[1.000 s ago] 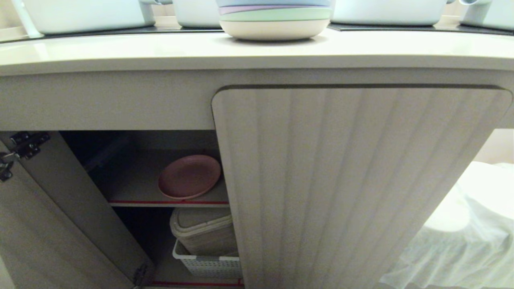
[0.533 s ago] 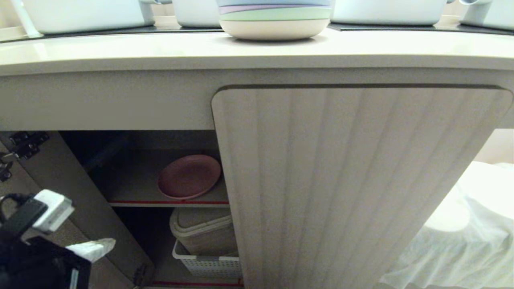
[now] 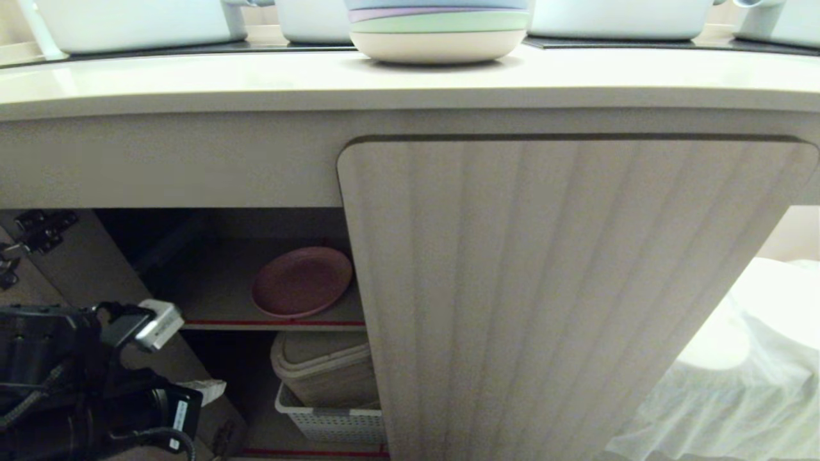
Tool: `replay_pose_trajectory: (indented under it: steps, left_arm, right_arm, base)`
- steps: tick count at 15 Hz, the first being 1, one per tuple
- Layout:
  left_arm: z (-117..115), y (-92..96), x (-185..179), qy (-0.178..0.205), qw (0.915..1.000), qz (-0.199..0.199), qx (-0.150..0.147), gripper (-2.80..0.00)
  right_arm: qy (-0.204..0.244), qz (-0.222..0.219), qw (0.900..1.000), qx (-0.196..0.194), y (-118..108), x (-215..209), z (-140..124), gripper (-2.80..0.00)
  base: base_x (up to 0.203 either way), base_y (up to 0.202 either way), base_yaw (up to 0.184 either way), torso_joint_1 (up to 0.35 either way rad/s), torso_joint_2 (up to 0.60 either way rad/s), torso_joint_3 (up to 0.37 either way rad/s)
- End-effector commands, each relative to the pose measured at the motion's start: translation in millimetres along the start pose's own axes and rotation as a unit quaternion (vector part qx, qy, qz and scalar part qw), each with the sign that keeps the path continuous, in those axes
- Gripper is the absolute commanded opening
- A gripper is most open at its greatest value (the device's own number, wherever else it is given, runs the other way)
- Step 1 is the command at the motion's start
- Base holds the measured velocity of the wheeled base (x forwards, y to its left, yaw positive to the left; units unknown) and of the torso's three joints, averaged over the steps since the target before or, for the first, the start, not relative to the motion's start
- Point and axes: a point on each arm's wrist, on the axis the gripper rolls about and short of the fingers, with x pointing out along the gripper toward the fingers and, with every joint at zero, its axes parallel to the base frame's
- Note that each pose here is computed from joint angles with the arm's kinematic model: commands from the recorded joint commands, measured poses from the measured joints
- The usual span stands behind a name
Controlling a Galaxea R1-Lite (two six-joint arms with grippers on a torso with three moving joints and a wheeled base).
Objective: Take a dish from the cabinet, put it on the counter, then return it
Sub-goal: Take the plate from the cabinet
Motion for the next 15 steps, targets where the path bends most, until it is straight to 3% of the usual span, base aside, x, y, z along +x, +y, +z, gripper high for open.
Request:
replay_pose_trajectory:
  steps: [1, 4, 6, 15]
  left_arm:
    - [0, -0.1, 3, 0.006, 0.9997, -0.002, -0.025, -2.80]
    - [-1, -1.4, 4, 0.011, 0.9966, -0.014, -0.081, -2.80]
    - [-2, -2.5, 6, 0.017, 0.9950, -0.017, -0.097, -2.80]
    - [3, 0.7, 25, 0.045, 0.9935, -0.007, -0.104, -2.80]
  right_arm:
    - [0.000, 0.000, 1.000, 0.000, 0, 0, 0, -2.80]
    - [0.000, 0.000, 1.000, 0.000, 0, 0, 0, -2.80]
    - [0.000, 0.000, 1.000, 0.000, 0, 0, 0, -2.80]
    - [-0.001, 0.000, 1.000, 0.000, 0, 0, 0, -2.80]
  base:
    - [0.000, 0.000, 0.000, 0.000, 0.00, 0.000]
    - [0.000, 0.000, 0.000, 0.000, 0.00, 0.000]
    - [0.000, 0.000, 0.000, 0.000, 0.00, 0.000]
    - [0.000, 0.000, 0.000, 0.000, 0.00, 0.000]
